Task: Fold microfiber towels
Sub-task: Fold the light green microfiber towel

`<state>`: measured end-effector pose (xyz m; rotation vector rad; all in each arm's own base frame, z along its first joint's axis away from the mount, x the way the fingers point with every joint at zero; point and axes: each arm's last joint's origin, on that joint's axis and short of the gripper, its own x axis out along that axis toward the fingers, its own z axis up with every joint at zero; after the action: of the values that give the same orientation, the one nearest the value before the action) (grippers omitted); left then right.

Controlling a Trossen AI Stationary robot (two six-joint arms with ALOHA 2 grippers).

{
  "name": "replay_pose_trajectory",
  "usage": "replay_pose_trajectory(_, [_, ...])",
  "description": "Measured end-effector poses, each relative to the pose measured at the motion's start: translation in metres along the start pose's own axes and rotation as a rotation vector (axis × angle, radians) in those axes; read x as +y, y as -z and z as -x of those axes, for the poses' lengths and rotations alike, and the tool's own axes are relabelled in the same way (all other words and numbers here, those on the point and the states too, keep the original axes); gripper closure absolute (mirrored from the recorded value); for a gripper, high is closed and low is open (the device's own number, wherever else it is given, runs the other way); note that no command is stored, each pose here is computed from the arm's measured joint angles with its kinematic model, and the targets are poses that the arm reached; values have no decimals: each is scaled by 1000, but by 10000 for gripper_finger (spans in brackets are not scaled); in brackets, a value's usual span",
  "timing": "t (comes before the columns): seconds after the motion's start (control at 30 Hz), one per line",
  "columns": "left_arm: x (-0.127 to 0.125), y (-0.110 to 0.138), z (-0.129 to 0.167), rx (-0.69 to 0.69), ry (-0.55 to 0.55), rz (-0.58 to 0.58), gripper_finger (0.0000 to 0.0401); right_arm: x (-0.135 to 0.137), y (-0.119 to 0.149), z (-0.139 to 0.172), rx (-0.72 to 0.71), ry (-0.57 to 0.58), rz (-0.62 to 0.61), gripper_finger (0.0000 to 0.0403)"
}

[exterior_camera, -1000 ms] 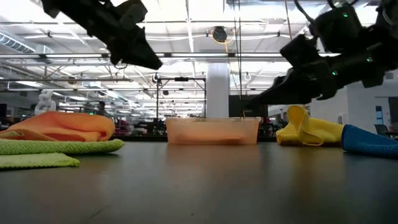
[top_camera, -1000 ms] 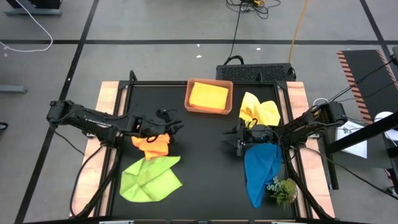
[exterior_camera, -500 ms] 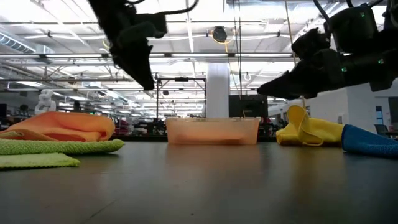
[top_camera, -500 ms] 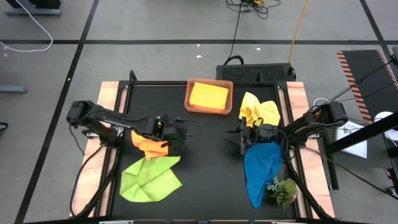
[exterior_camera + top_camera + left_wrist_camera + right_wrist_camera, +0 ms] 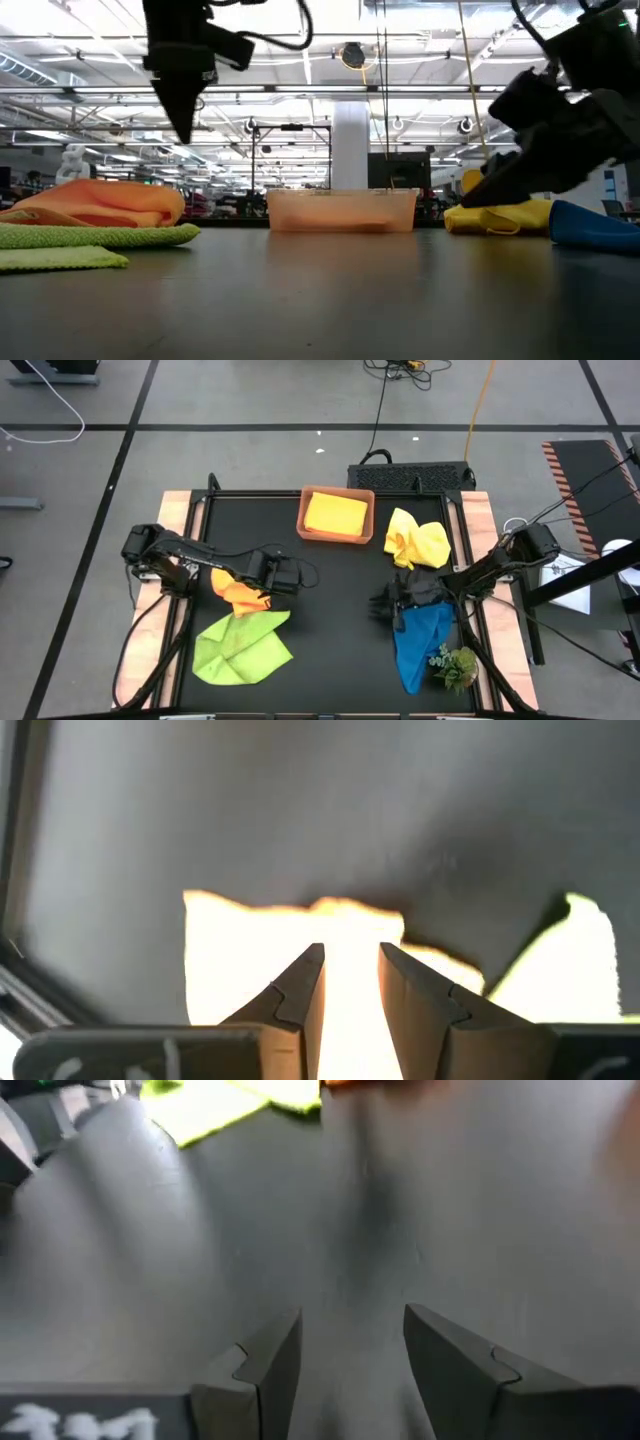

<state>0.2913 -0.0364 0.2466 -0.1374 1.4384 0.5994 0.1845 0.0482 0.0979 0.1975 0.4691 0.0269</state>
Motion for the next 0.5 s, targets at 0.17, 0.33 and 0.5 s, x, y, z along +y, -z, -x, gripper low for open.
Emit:
replay_pose_trajectory(0.17, [-1,8,-2,36,-9,88,304,11,1,2,-31,-10,-36,232])
replay_pose_trajectory(0.33, [-1,20,-22,114,-22,88,304,20,3,5,-30,-61,-41,232])
replay_pose_trajectory(0.5, [-17,24,-38,105,113,187,304,30,9,7,0,-107,-21,232])
